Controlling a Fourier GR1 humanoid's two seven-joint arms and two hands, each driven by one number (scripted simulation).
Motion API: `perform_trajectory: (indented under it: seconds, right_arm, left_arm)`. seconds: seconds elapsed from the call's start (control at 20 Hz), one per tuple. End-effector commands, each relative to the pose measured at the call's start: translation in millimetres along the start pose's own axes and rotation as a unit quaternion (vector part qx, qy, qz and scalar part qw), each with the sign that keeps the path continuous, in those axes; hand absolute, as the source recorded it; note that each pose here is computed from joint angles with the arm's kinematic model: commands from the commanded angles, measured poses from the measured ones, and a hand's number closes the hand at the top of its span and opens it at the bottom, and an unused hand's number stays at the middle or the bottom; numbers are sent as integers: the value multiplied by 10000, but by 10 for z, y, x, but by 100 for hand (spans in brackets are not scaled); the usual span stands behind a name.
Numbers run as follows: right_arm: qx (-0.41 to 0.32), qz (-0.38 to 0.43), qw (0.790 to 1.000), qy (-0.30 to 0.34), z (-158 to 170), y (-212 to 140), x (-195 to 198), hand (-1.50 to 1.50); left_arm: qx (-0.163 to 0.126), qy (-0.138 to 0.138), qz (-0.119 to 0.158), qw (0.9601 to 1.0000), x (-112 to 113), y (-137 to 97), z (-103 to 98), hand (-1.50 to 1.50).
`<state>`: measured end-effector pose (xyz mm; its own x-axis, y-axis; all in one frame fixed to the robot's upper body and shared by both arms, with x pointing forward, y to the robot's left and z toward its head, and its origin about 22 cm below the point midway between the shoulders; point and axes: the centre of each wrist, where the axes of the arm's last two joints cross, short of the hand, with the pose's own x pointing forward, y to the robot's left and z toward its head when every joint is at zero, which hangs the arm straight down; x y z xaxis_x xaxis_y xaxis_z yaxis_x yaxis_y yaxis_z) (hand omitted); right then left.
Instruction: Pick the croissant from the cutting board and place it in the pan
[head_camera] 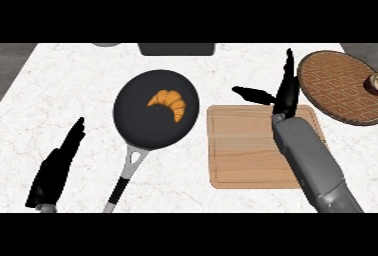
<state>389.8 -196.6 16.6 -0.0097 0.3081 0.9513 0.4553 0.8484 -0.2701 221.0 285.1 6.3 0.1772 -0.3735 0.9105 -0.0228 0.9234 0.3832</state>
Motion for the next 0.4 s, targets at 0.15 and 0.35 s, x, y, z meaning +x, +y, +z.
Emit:
perform_trajectory:
  seconds: [0.15,0.35]
  right_arm:
    - [182,111,9997,-80,107,-674,-255,-150]
    - [302,104,9995,-31,99,-1119,-284,-150]
  left_arm:
    - [-48,45,26,10000,101,15,-27,0]
    - [48,6,32,10000,24,-64,110,0]
